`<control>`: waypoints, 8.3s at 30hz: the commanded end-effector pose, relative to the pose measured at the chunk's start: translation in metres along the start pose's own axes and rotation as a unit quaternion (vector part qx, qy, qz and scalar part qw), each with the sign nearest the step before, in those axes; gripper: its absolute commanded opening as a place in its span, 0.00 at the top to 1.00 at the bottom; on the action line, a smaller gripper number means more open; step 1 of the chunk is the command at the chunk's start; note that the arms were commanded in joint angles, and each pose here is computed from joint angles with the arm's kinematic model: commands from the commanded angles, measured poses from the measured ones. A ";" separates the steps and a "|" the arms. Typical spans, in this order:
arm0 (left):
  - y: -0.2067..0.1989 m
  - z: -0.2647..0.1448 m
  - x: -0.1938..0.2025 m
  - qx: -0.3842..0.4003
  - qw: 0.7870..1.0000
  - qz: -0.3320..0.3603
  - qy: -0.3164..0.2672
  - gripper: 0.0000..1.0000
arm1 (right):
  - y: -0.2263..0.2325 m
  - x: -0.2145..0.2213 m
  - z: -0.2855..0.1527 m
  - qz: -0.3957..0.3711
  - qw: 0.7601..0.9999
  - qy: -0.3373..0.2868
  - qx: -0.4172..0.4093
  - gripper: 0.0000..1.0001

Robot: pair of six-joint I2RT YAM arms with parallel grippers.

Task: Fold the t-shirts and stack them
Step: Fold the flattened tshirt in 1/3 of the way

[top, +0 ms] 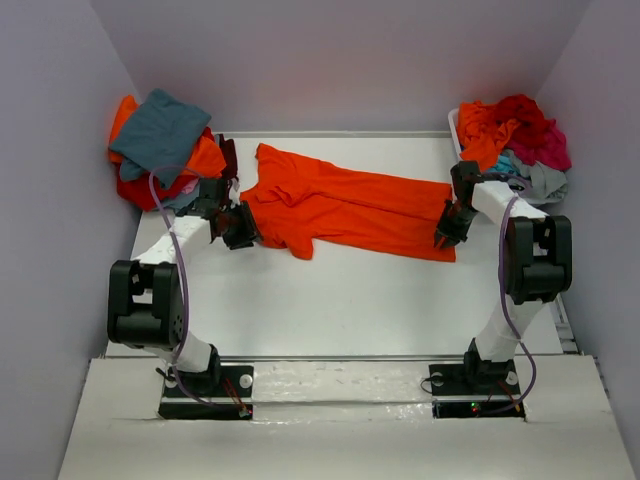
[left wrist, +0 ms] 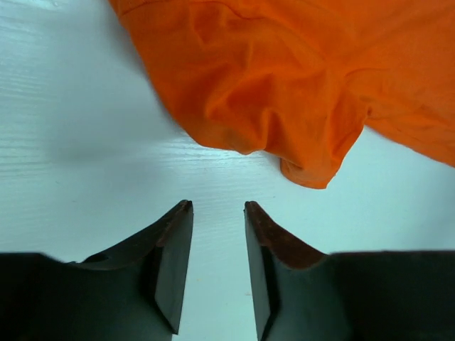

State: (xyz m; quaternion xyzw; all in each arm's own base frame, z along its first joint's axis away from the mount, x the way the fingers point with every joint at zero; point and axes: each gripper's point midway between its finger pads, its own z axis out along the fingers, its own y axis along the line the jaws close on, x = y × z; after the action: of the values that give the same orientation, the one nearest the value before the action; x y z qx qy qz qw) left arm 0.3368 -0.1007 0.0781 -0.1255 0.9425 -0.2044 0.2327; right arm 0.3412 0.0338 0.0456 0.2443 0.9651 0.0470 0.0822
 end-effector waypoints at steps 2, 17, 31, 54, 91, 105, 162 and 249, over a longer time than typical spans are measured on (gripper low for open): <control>0.009 0.005 0.009 -0.008 1.000 -0.002 0.002 0.43 | -0.002 0.000 0.011 0.005 1.000 0.009 -0.002 0.75; 0.009 0.052 0.016 0.032 0.999 -0.034 0.018 0.46 | -0.005 0.002 0.006 0.003 1.000 0.004 0.002 0.75; 0.001 0.059 0.003 0.062 0.996 -0.056 0.010 0.47 | -0.006 0.002 0.008 0.002 1.000 0.005 0.006 0.75; 0.016 0.062 0.008 0.037 0.998 -0.056 0.012 0.76 | -0.007 0.003 0.011 0.002 1.000 0.009 0.007 0.75; 0.020 -0.025 -0.015 -0.071 0.997 0.018 0.017 0.94 | -0.005 0.004 0.013 0.002 1.000 0.013 0.002 0.75; 0.036 -0.024 0.001 -0.104 0.993 0.014 0.044 0.55 | 0.000 0.011 0.015 -0.003 0.999 0.028 -0.016 0.75; 0.038 0.122 -0.094 -0.170 0.982 0.034 0.075 0.47 | 0.008 0.009 0.042 0.033 0.996 0.063 0.059 0.75; -0.064 0.157 -0.152 -0.048 0.993 0.108 0.007 0.27 | 0.131 -0.119 0.024 -0.042 0.991 -0.067 -0.103 0.71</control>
State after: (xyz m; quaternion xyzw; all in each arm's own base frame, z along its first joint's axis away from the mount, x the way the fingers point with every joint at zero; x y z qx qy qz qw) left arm 0.5555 -0.1567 0.0397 -0.0414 0.9615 -0.1201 0.2436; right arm 0.5035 0.0940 0.0501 0.1975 0.9566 0.1361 0.1657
